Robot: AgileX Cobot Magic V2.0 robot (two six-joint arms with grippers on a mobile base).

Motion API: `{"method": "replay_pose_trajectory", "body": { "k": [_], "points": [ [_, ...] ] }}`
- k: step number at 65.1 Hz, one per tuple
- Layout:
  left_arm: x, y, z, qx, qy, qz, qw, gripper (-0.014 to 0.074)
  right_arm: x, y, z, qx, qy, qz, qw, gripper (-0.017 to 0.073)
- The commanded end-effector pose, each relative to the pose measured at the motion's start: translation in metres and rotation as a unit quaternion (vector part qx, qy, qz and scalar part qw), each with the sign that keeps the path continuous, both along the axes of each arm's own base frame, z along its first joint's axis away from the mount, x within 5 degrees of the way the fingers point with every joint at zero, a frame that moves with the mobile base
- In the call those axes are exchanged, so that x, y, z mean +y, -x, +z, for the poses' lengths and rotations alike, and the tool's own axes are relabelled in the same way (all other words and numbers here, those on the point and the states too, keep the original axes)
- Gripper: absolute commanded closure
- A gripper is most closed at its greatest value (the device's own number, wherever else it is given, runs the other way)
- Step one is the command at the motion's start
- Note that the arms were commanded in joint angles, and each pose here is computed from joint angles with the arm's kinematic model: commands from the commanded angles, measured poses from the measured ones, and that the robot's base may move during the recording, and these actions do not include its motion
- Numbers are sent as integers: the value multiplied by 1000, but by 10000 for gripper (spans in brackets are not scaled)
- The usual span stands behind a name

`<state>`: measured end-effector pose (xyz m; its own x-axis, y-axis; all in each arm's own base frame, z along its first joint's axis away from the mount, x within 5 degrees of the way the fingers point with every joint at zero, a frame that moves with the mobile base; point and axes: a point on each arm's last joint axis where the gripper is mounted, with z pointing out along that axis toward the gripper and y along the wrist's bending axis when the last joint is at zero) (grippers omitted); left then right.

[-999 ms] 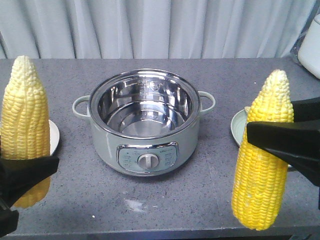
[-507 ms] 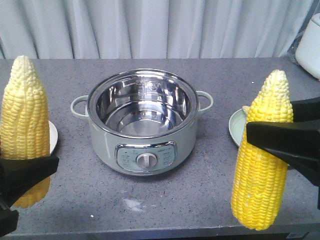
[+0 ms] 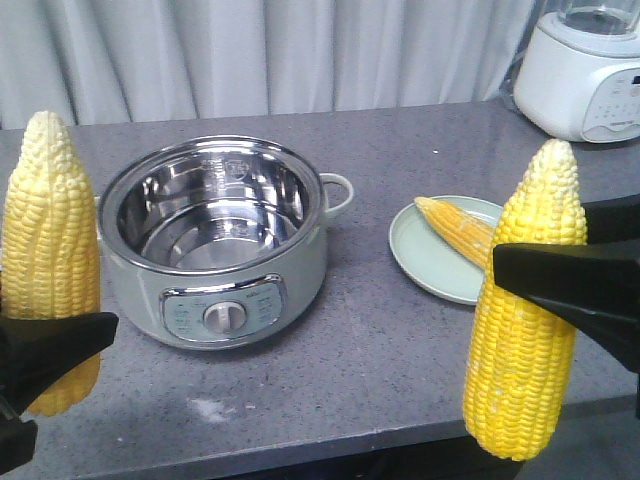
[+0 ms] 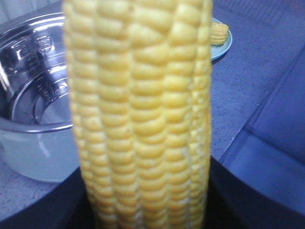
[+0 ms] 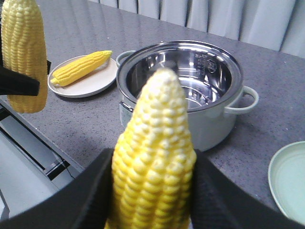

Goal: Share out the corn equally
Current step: 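Turn the base away from the pot while holding both cobs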

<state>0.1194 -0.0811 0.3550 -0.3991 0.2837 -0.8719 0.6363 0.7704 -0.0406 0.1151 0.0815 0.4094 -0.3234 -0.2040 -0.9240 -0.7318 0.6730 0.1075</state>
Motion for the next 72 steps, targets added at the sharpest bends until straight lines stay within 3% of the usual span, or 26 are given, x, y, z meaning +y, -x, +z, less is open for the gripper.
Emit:
{"method": "replay_pose_trajectory", "body": {
  "k": [1, 72],
  "points": [
    [-1, -1, 13, -31, 32, 7, 999, 316, -1, 0, 12, -29, -26, -15, 999, 335],
    [-1, -1, 13, -31, 32, 7, 999, 316, -1, 0, 12, -29, -26, -15, 999, 335]
  ]
}}
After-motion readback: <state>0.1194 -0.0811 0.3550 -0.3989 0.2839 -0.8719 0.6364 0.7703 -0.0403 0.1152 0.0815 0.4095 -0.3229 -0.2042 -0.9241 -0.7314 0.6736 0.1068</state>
